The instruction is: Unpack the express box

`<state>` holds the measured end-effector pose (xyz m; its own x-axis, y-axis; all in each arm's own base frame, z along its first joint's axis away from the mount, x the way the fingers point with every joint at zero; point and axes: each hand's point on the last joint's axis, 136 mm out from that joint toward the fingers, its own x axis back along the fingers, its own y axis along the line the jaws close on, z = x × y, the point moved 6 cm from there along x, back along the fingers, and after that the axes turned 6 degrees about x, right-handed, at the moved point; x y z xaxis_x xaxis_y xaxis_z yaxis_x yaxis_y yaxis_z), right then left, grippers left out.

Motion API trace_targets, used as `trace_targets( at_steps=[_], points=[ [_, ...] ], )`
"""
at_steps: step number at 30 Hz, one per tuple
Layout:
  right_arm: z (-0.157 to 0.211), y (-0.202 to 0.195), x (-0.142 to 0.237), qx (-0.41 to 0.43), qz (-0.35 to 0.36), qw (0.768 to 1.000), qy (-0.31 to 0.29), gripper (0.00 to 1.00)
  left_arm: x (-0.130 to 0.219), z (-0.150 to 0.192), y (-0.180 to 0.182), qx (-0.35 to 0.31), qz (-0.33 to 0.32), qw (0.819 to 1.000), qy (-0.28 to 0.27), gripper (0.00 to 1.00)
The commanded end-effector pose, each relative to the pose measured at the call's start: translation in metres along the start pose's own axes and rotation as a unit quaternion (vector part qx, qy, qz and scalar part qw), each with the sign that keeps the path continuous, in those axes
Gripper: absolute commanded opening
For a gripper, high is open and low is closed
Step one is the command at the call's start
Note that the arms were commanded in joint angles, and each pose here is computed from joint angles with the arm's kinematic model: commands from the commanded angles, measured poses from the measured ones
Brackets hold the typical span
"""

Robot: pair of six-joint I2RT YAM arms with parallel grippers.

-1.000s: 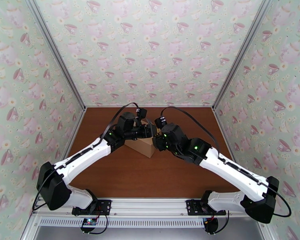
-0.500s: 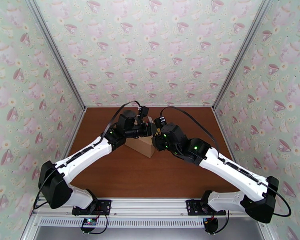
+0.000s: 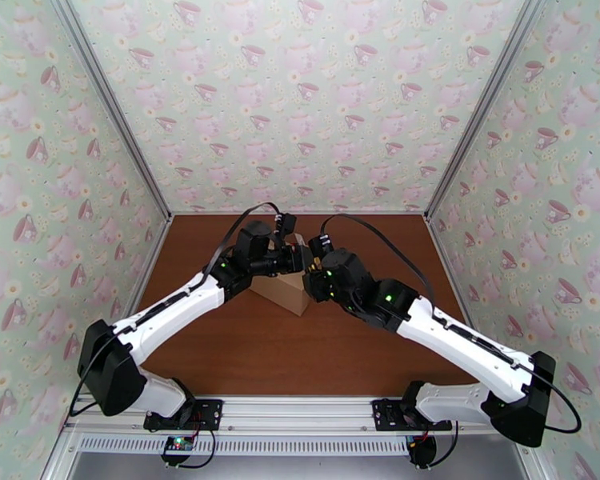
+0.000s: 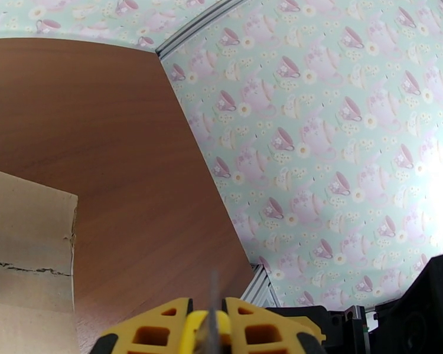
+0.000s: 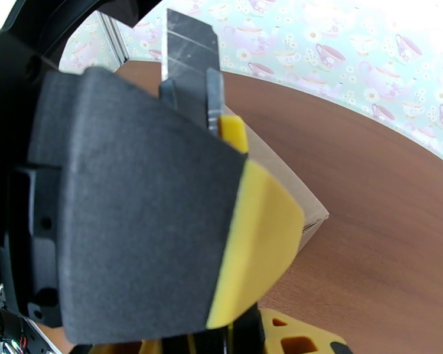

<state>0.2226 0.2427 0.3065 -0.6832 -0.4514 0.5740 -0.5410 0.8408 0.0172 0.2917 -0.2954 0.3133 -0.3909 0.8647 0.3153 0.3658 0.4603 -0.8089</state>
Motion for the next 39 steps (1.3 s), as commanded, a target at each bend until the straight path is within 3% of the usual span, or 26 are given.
trace_targets(
  at_steps=[1,13,26,39],
  points=[
    [-0.003,0.002,0.005,-0.019,-0.011,0.999,-0.024,0.49,0.012,-0.016,-0.015,0.005,0.034,0.998,-0.050,0.00],
    [0.000,-0.007,0.006,-0.036,0.012,0.999,-0.026,0.75,0.024,-0.032,-0.016,0.037,0.034,0.993,-0.110,0.00],
    [-0.002,-0.018,0.014,-0.065,0.004,0.997,-0.035,0.86,0.029,-0.026,0.012,0.114,-0.015,0.984,-0.139,0.00],
    [-0.013,-0.009,-0.005,-0.059,-0.010,0.998,-0.018,0.86,0.026,-0.026,0.009,0.137,0.009,0.981,-0.139,0.00]
  ],
)
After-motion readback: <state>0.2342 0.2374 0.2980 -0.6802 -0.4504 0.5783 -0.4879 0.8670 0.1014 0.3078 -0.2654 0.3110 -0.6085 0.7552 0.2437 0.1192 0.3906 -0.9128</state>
